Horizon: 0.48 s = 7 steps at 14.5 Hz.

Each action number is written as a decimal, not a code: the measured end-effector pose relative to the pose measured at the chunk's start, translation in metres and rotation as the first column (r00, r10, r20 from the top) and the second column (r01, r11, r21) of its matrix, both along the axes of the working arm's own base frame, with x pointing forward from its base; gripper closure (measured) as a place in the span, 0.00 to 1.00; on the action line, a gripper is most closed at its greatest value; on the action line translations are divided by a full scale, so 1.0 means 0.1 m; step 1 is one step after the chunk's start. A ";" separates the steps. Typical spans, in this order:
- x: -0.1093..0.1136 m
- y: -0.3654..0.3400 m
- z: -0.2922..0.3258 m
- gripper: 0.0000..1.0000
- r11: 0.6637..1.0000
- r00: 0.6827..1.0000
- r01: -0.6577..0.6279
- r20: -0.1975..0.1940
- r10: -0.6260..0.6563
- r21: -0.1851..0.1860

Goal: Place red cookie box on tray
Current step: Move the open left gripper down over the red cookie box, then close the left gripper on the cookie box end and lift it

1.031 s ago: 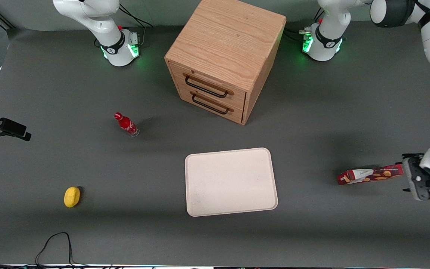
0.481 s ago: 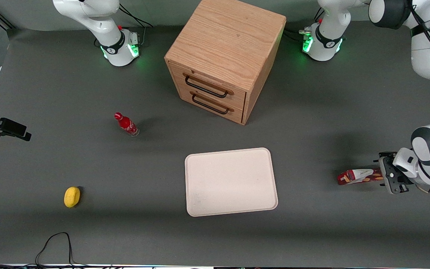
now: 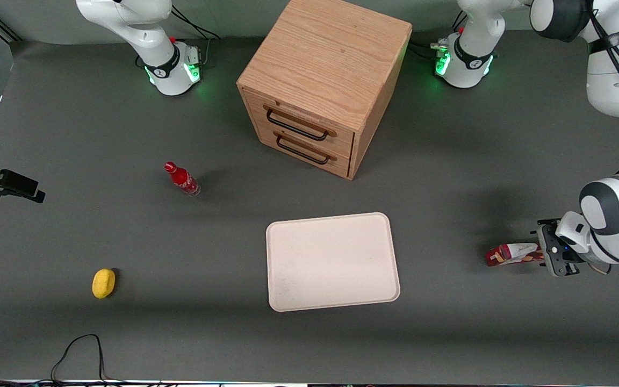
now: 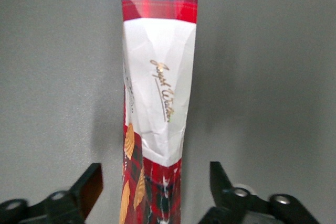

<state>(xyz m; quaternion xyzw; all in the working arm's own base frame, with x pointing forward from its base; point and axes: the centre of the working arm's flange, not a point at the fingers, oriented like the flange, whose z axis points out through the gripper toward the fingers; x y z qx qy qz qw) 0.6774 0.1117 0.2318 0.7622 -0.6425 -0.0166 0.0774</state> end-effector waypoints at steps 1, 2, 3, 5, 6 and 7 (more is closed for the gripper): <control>0.00 0.00 0.02 0.29 1.000 1.000 0.001 0.003 -0.001 0.000; 0.01 -0.01 0.03 0.40 1.000 1.000 0.001 0.005 -0.001 0.000; 0.01 -0.01 0.04 0.50 1.000 1.000 0.001 0.006 -0.001 0.000; 0.01 -0.01 0.04 0.71 1.000 1.000 0.001 0.006 -0.001 -0.001; 0.01 -0.01 0.04 0.81 1.000 1.000 0.001 0.007 -0.001 0.000; 0.01 -0.01 0.05 0.89 1.000 1.000 0.001 0.009 -0.001 -0.001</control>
